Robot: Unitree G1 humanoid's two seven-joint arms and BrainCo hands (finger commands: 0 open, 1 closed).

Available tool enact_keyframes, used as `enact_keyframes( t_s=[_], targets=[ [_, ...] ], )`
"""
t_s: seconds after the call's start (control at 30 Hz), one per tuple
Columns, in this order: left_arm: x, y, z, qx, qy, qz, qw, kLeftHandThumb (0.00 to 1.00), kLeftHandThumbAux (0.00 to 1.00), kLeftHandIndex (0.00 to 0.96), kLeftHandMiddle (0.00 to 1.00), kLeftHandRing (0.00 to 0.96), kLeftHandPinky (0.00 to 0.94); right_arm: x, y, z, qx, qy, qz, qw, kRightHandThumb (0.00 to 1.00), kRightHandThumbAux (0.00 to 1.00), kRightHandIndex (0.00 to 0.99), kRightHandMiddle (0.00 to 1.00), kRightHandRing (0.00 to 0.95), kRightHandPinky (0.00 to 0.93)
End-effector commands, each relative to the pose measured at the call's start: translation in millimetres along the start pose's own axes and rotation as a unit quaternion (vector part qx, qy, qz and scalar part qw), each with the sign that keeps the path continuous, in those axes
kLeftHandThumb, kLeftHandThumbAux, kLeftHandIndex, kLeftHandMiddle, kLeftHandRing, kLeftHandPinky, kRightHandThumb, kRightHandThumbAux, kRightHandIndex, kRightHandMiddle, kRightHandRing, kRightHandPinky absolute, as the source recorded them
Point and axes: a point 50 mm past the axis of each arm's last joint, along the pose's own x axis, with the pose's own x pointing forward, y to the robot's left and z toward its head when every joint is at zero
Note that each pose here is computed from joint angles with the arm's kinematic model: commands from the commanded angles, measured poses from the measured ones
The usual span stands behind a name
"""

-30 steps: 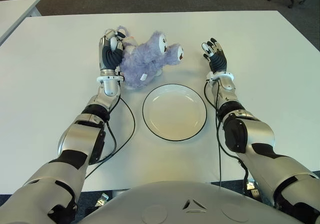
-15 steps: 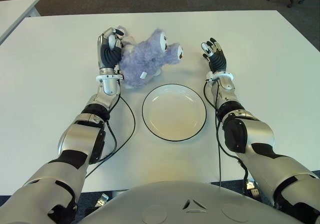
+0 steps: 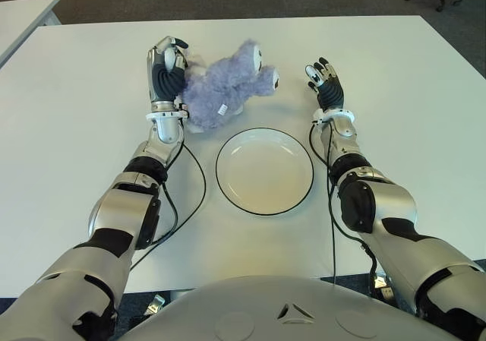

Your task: Put the doll into the plate.

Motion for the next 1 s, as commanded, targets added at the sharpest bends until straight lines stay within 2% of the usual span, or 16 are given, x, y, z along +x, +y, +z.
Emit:
enact_keyframes(
  t_s=[0.03,1.0],
  targets=[
    [-2.5,-1.4,1.6,-0.021,-0.002,-0.006,1.000,0.748,0.693,0.443,0.858,0.860,0.842,-22.8,-4.9,-47.2,0.012,0.095,-0.016,0.995,0.067,0.601,0.020,0.044,0.041,0.054],
    [0.2,-2.4,10.6,-0.035,-0.030,-0.012,0.999,0.742,0.694,0.443,0.851,0.857,0.845,-22.1,-5.4,-46.2,0.013,0.095,-0.014,0.995,0.080,0.594,0.020,0.043,0.040,0.053]
  ],
)
